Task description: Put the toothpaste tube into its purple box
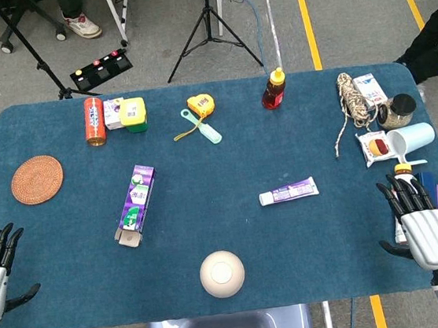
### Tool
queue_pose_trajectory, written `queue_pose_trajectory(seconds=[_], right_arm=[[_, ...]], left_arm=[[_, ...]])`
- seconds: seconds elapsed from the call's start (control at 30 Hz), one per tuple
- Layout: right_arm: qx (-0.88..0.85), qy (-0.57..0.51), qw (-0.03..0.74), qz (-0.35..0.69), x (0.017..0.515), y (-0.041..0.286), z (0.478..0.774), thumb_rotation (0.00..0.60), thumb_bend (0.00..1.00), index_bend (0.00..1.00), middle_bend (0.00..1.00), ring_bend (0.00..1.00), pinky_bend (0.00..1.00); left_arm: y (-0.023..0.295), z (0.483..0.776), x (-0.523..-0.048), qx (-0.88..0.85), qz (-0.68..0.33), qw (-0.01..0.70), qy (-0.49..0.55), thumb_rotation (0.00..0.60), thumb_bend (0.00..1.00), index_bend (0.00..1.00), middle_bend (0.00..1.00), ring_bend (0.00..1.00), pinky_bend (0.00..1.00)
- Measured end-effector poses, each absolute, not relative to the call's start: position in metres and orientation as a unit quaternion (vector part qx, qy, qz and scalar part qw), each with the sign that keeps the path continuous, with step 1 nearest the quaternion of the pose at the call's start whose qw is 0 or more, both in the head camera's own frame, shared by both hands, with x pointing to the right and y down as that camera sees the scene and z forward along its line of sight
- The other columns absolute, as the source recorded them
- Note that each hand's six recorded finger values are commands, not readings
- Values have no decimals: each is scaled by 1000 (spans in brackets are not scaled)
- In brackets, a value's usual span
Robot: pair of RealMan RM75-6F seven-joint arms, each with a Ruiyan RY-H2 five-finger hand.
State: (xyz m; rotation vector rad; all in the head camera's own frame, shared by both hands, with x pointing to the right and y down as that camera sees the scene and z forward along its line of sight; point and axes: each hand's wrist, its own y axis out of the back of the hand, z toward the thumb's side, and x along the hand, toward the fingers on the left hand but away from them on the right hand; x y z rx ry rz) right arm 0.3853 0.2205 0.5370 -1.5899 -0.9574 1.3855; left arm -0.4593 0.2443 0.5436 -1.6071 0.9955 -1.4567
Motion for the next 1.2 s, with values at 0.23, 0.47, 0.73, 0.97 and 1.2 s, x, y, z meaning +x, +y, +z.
queue_pose_trajectory(seconds=[0.23,0.47,0.73,0.97,1.2], right_arm=[[-636,-366,403,547,380,224,541,600,0,21,16,16,34],[-664,-352,407,519,363,216,554,600,0,27,66,77,125],[-719,-280,398,497,325,180,598,600,30,86,114,107,141],[-739,-237,406,483,281,145,640,600,86,129,175,177,181],[-722,-216,412,512,267,122,686,600,144,141,205,207,217]], left_arm=[[244,544,-462,-624,-573,364,388,600,69,0,0,0,59],[243,541,-464,-623,-570,362,395,600,70,0,0,0,59],[244,541,-462,-617,-573,365,396,600,69,0,0,0,59],[240,547,-464,-614,-583,358,393,600,69,0,0,0,58],[236,550,-465,-613,-588,352,394,600,69,0,0,0,59]])
